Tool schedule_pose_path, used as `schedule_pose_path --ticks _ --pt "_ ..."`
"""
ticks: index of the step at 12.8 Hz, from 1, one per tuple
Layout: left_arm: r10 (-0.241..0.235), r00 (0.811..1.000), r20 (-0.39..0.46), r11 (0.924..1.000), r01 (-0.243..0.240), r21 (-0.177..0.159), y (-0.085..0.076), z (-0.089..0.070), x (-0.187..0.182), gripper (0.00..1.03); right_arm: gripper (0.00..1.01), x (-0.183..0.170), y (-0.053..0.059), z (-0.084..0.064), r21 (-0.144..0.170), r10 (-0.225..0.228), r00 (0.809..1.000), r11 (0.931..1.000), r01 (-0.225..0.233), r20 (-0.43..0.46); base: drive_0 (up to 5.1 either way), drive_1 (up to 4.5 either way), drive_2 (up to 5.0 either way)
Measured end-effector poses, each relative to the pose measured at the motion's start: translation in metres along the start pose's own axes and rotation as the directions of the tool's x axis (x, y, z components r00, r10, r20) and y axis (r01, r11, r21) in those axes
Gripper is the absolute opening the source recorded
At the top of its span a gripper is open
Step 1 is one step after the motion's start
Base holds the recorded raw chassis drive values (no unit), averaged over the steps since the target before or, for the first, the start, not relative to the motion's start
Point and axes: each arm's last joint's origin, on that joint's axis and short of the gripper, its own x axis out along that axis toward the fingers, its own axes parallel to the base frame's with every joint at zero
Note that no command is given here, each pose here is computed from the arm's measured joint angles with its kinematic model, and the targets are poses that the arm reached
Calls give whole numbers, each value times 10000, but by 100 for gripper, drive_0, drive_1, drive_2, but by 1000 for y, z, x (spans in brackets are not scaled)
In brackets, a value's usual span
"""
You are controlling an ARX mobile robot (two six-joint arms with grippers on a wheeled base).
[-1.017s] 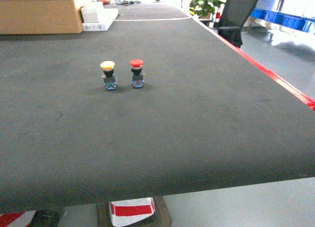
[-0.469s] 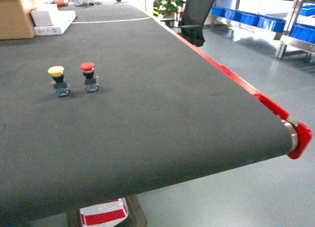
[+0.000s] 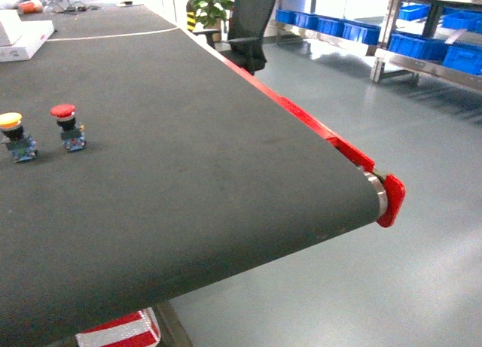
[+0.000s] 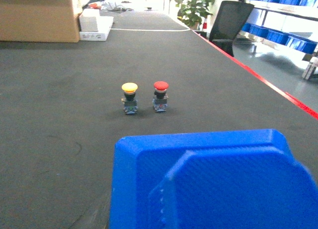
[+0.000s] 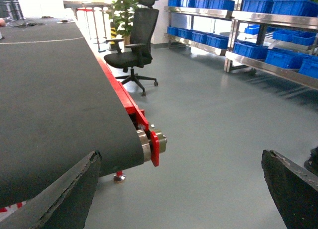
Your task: Pick blue part to blue bin on bottom shelf
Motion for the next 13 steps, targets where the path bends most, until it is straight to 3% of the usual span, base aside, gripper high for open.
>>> schedule_pose_path --ticks 13 --pt "0 10000 3 10000 0 -3 0 0 0 44 98 0 0 0 -4 0 10000 10000 0 0 -161 -161 -161"
